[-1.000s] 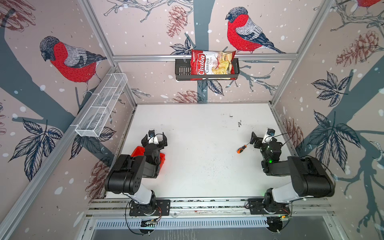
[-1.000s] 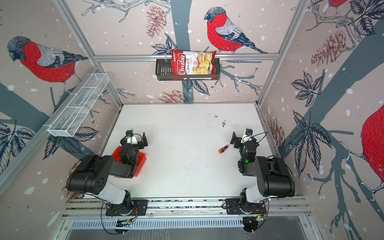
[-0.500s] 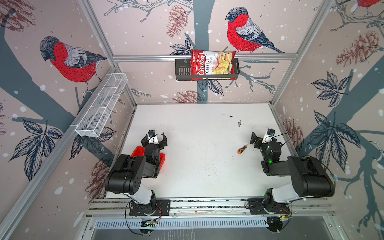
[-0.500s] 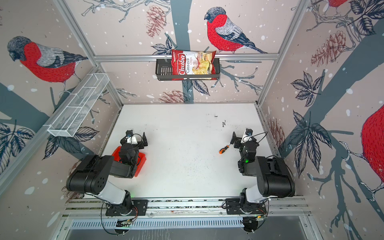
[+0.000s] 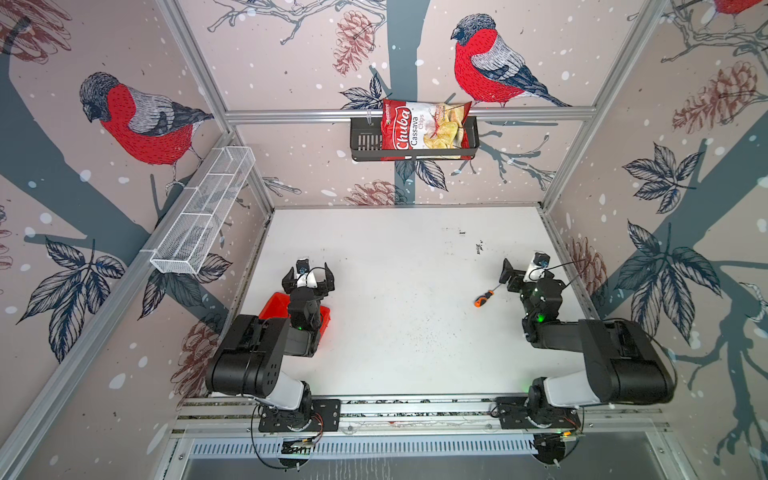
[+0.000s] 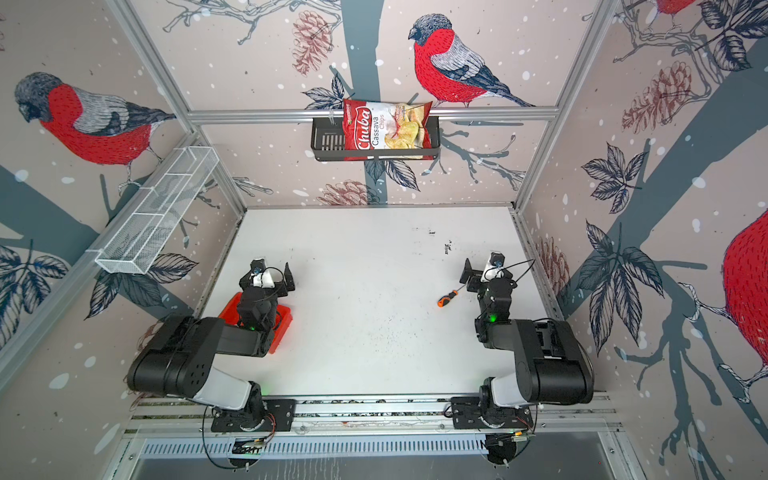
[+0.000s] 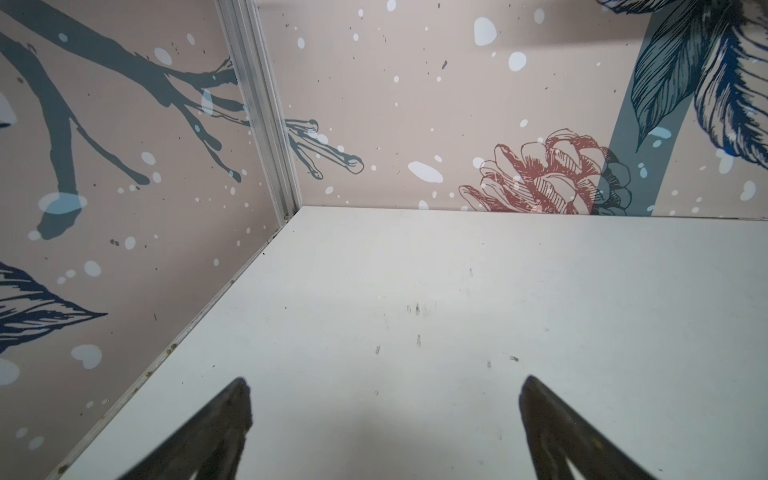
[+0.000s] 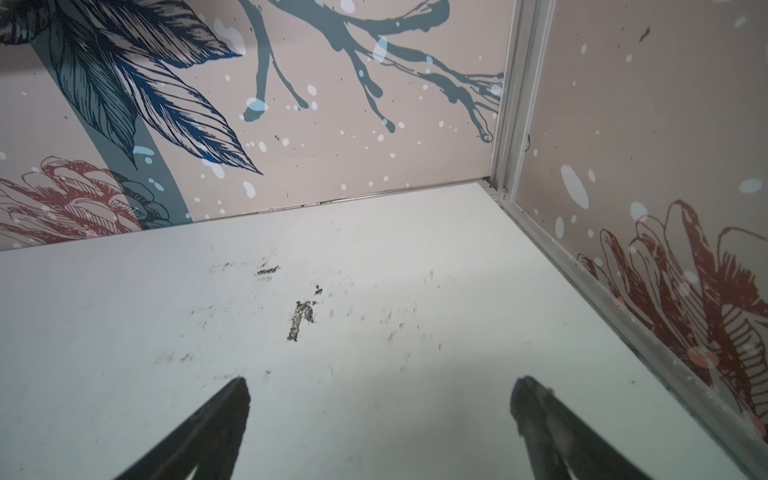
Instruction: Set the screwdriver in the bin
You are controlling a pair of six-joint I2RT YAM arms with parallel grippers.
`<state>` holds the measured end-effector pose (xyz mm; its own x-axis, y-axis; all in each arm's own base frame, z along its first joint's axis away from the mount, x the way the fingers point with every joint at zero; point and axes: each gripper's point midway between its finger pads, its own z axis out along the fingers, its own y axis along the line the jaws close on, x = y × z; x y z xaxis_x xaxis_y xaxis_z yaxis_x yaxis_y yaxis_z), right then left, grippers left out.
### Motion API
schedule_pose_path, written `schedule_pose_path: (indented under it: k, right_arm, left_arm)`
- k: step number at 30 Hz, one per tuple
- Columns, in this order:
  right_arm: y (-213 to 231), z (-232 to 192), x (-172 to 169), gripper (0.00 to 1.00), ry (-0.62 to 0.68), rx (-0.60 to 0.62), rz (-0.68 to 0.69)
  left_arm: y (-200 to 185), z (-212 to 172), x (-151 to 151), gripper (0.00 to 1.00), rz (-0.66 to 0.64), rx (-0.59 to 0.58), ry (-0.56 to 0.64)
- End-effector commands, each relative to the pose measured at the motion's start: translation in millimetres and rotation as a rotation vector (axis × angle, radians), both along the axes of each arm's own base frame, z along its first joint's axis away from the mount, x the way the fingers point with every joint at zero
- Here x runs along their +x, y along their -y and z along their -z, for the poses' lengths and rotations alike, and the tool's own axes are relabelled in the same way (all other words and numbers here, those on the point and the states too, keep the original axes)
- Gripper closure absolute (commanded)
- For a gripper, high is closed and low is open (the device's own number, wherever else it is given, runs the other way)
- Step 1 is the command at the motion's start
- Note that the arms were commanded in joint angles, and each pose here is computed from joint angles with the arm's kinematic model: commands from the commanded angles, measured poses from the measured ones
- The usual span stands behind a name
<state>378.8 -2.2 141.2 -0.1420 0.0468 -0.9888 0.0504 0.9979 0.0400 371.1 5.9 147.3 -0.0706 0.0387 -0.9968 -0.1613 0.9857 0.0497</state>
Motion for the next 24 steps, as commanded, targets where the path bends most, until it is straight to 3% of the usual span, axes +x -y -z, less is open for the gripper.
schedule_pose_path:
  k: [1,6,10,13,24]
  right_arm:
    - [4.1,-1.6,-1.5,0.0,-0.031,-0.009,0.037]
    - [12.4,-13.8,-4.9,0.0,-0.082,0.095,0.14]
    - [15.1,-24.0,-13.8,0.0,-0.103,0.21,0.2]
    - [11.4,-23.7,-18.8,0.0,-0.16,0.275,0.201]
    - [-32.3,-19.2,-34.5,0.0,-0.25,0.373,0.164]
  left_arm:
    - [3.3,-6.2,-1.2,0.01,-0.003,0.042,-0.015]
    - [25.9,-19.4,-3.9,0.01,0.075,0.114,-0.026]
    - [58.5,-25.5,-5.2,0.02,0.248,0.128,-0.053]
    - [89.6,-33.1,-8.1,0.01,0.4,0.1,-0.063]
    - [188.0,-51.9,-36.6,0.02,0.713,0.101,-0.06]
